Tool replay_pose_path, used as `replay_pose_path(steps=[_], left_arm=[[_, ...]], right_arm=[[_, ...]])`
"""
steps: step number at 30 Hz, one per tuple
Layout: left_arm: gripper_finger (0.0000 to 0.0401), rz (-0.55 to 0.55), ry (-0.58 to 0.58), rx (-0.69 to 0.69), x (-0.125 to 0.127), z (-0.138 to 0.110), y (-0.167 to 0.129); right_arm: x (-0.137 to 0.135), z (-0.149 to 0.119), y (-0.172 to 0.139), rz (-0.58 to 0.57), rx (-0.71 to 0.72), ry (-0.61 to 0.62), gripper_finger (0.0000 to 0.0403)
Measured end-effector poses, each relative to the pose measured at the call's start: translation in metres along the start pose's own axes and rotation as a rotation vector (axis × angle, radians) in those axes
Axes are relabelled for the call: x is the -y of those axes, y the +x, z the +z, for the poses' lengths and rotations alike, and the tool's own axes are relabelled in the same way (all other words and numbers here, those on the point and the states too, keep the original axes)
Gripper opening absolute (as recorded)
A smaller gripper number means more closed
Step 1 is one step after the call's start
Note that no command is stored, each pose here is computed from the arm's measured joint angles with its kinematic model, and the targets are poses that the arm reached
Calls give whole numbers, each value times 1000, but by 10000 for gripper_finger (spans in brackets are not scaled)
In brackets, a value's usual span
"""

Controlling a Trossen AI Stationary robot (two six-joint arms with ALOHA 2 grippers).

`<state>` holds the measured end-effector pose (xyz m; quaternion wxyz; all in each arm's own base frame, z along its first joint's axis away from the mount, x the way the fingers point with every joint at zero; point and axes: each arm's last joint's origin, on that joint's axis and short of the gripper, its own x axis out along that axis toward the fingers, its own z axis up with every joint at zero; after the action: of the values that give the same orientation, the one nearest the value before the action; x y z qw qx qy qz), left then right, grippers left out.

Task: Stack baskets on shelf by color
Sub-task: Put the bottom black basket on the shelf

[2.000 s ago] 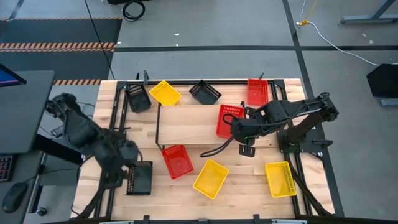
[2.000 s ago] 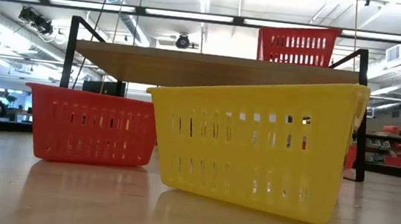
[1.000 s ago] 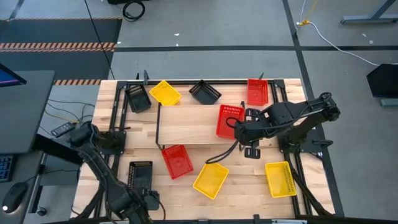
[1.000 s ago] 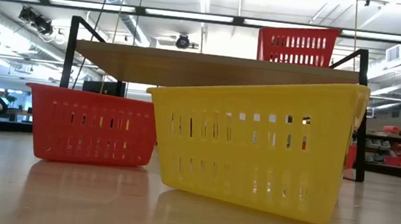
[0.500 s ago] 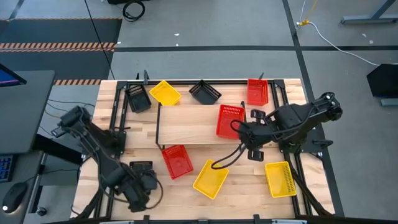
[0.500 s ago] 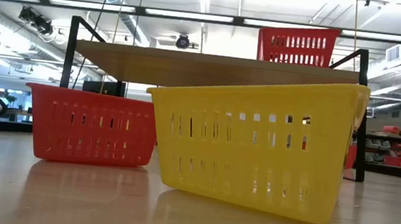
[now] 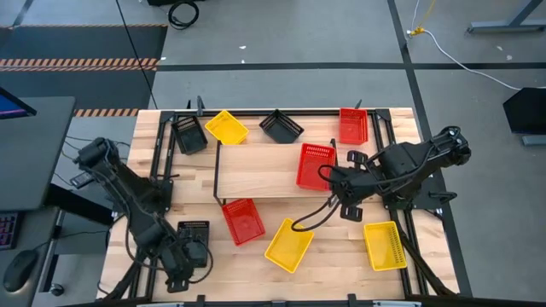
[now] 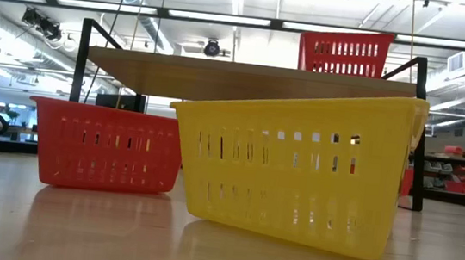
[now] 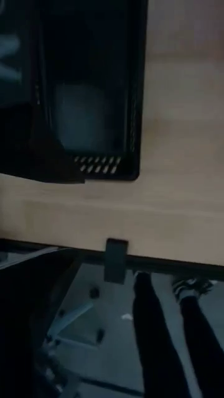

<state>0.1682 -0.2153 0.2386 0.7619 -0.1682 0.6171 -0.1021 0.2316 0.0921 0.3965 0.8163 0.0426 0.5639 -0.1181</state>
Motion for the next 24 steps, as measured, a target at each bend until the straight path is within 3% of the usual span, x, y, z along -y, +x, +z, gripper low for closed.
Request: replay_pose_path(steps=[10,18,24], left_arm=[[198,78,14,-105,-17,-18,40],[196,19,1,-103,-32,-26,60],[142,35,-14,-126,-38,-28,63]], right_arm=[[3,2,1,-5,-1,21,113],[4,2,1,-5,-2,22,113],[5,4,2,-9,-2,29,113]])
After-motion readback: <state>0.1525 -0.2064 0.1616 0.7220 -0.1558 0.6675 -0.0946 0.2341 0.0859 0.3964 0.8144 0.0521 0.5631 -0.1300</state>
